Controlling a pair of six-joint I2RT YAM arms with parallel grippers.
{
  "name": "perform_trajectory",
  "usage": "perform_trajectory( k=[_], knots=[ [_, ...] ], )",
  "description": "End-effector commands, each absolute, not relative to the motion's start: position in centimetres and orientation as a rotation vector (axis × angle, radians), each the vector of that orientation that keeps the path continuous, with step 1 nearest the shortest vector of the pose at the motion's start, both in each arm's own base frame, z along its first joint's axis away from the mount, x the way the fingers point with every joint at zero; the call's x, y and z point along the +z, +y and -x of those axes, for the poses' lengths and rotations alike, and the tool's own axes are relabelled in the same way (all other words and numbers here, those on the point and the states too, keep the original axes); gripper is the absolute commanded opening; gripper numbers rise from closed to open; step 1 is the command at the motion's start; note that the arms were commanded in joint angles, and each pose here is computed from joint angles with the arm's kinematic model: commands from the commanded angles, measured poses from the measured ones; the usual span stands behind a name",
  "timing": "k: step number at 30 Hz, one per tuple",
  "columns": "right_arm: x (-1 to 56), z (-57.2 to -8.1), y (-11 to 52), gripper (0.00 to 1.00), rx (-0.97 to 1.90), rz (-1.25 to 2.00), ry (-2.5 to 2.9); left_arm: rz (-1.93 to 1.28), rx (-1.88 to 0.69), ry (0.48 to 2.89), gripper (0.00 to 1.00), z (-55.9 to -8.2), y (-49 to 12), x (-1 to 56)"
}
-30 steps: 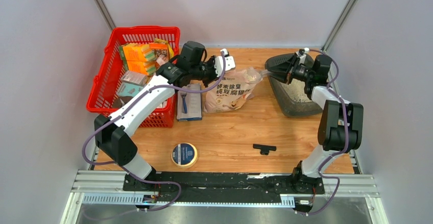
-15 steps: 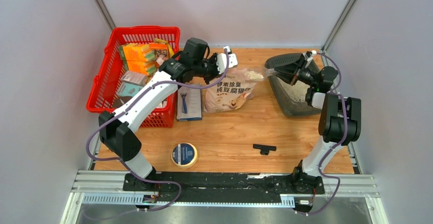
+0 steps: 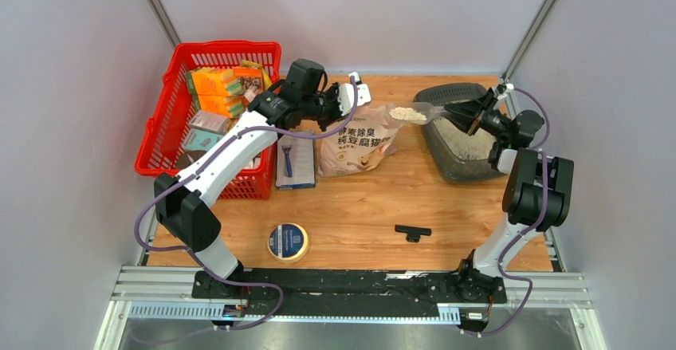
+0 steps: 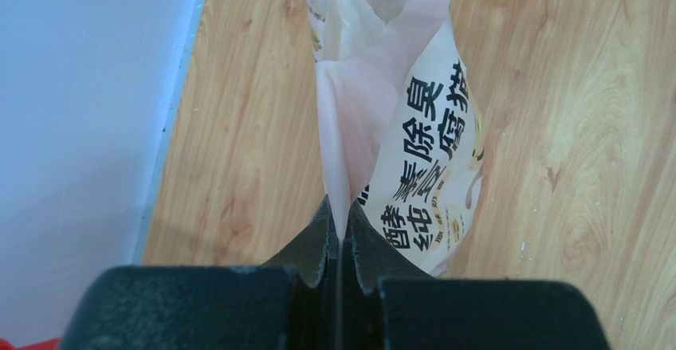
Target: Fill the litter box with clean litter
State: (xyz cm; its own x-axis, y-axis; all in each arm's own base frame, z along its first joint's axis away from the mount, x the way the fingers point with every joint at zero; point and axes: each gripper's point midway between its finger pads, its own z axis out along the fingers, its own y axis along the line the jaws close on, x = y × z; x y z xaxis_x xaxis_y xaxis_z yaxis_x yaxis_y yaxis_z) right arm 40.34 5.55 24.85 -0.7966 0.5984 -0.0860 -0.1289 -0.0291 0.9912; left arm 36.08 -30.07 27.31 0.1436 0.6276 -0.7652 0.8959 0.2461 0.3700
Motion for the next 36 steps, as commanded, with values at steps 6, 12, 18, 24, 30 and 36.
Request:
perform_trajectory(
  k=[6,12,18,24,30,36],
  knots=[
    [28.6,-39.7,1.3,0.0,1.724,-0.464,1.605,-1.401,-0.287,1.375,0.0,-37.1,-30.5,33.6],
    [29.1,-39.3,-3.1,0.0,1.614,-0.574,1.501,-1.43,-0.294,1.368,0.0,-36.8,-30.7,33.3],
    [29.1,-38.0,-6.2,0.0,1.497,-0.648,1.393,-1.432,-0.3,1.364,0.0,-37.0,-30.9,33.5],
    [27.2,-36.7,-9.0,0.0,1.314,-0.792,1.35,-1.429,-0.324,1.373,0.0,-36.5,-30.9,33.4],
    [23.4,-35.9,-11.6,0.0,1.023,-0.951,1.424,-1.44,-0.333,1.379,0.0,-35.9,-30.7,32.7],
    [20.1,-35.4,-13.5,0.0,0.834,-1.096,1.465,-1.431,-0.336,1.391,0.0,-35.8,-30.5,32.4]
  ],
)
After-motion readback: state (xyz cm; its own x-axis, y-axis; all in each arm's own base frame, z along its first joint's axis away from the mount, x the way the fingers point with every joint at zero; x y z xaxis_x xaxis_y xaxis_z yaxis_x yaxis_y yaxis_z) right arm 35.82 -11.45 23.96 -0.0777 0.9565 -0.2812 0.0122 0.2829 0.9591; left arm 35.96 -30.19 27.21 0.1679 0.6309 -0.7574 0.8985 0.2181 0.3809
